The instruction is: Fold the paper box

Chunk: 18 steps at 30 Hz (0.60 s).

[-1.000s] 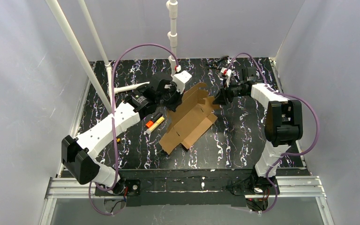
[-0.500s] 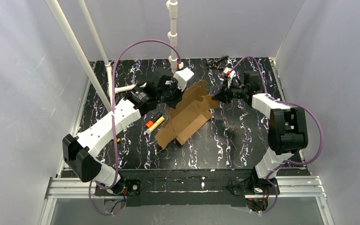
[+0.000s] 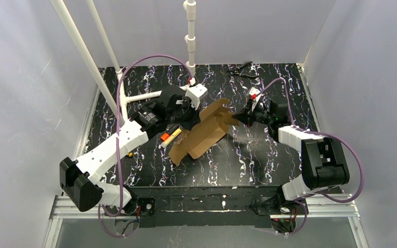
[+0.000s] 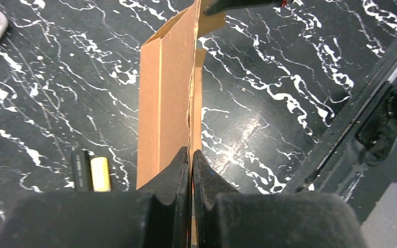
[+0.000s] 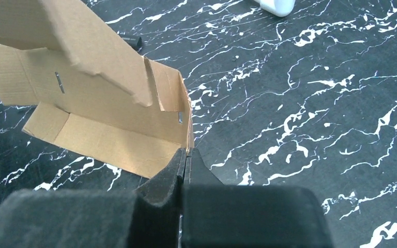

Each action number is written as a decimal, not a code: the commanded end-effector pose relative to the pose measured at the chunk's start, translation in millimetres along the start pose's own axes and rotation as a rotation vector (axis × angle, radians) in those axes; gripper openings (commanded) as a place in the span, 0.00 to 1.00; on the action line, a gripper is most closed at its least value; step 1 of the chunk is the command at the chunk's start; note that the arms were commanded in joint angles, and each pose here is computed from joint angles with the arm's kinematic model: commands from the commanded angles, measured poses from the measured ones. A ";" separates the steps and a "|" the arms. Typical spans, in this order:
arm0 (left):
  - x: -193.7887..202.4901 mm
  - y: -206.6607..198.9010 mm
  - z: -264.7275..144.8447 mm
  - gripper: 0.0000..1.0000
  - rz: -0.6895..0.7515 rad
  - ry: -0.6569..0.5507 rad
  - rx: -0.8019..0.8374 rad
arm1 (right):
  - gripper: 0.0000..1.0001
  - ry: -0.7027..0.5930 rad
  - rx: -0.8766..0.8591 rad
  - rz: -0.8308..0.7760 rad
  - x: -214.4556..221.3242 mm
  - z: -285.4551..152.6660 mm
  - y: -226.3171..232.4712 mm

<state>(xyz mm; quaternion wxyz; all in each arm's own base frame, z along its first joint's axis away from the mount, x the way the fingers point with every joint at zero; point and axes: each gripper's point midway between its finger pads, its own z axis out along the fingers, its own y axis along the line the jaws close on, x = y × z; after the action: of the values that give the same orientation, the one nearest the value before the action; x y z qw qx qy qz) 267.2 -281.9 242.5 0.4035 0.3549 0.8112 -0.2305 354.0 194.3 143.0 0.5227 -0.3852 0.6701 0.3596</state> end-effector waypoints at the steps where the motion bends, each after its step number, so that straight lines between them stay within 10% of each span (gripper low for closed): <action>1: 6.0 -16.8 -5.3 0.00 -0.080 -0.019 0.054 | 0.01 -0.067 0.052 -0.102 -15.6 -5.4 1.7; 18: 28.3 -29.7 5.5 0.00 -0.192 -0.001 0.055 | 0.02 -0.031 0.039 -0.062 14.2 -17.9 25.4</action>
<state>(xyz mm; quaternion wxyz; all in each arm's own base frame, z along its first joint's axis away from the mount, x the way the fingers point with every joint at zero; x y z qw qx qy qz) 239.0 -299.3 211.8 0.3573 0.3037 0.8349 -0.2881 323.9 185.7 119.1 0.5304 -0.3722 0.6817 0.3396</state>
